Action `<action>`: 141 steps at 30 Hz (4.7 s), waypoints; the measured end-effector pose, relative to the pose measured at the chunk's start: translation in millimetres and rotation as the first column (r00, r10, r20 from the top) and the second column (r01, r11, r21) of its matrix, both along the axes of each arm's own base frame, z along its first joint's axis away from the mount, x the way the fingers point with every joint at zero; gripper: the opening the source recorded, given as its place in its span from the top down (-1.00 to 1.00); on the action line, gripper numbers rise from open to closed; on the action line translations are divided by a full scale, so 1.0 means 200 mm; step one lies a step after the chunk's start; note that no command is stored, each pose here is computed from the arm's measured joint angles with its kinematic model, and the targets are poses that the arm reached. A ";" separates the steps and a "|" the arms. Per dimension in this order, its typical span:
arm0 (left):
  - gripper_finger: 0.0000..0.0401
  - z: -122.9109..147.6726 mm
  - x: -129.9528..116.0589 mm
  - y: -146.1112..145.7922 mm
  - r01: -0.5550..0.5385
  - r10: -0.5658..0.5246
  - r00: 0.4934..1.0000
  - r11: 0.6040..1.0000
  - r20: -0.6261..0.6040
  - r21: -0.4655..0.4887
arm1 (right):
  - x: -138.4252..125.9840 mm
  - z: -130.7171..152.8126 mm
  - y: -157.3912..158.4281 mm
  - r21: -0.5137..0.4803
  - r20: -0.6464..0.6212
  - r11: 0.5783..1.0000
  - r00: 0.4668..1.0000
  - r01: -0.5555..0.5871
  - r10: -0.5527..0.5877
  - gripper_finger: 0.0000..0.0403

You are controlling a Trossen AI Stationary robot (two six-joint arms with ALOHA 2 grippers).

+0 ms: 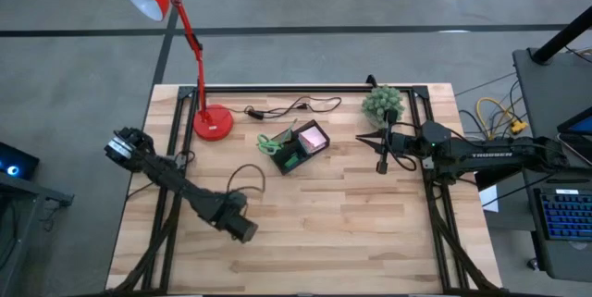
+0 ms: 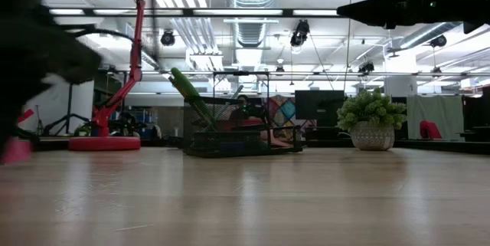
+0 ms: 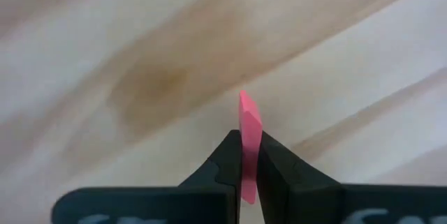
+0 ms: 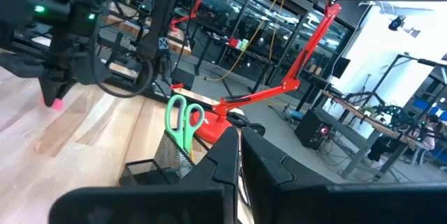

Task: Pick and place office supplies into organizer
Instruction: Put the pink eraser into the black desk organizer

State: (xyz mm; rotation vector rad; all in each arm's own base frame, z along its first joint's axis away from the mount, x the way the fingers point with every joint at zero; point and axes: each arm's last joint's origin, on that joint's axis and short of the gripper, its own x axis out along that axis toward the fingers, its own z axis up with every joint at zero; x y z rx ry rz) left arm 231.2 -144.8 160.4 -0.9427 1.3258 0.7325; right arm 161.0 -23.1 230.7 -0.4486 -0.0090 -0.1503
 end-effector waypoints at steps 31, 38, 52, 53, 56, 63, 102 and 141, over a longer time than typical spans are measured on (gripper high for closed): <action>0.99 0.09 0.57 0.54 0.187 -0.461 0.880 0.562 0.117 0.805 | 0.00 0.00 0.00 0.001 -0.001 1.000 1.000 0.000 0.000 0.96; 0.99 0.06 0.59 0.54 0.228 -0.480 0.875 0.521 0.061 0.823 | 0.00 0.00 0.00 0.001 -0.002 1.000 1.000 0.000 0.000 0.96; 0.83 0.05 0.59 0.54 0.245 -0.484 0.874 0.511 0.041 0.824 | 0.00 0.00 0.00 0.001 -0.002 1.000 1.000 0.000 0.000 0.96; 0.83 0.05 0.59 0.54 0.245 -0.485 0.874 0.511 0.041 0.824 | 0.00 0.00 0.00 0.001 -0.002 1.000 1.000 0.000 0.000 0.96; 0.82 0.05 0.59 0.54 0.245 -0.485 0.873 0.513 0.043 0.823 | 0.00 0.00 0.00 0.001 -0.002 1.000 1.000 0.000 0.000 0.96; 0.81 0.05 0.59 0.54 0.245 -0.485 0.874 0.514 0.043 0.822 | 0.00 0.00 0.00 0.001 -0.002 1.000 1.000 0.000 0.000 0.96; 0.42 0.05 0.59 0.55 0.133 -0.403 0.899 0.624 0.171 0.770 | 0.00 0.00 0.00 0.002 -0.002 1.000 1.000 0.000 0.000 0.96; 0.22 0.12 0.63 0.55 0.059 -0.370 0.908 0.581 0.198 0.812 | 0.00 0.00 0.00 0.002 -0.002 1.000 1.000 0.000 0.000 0.96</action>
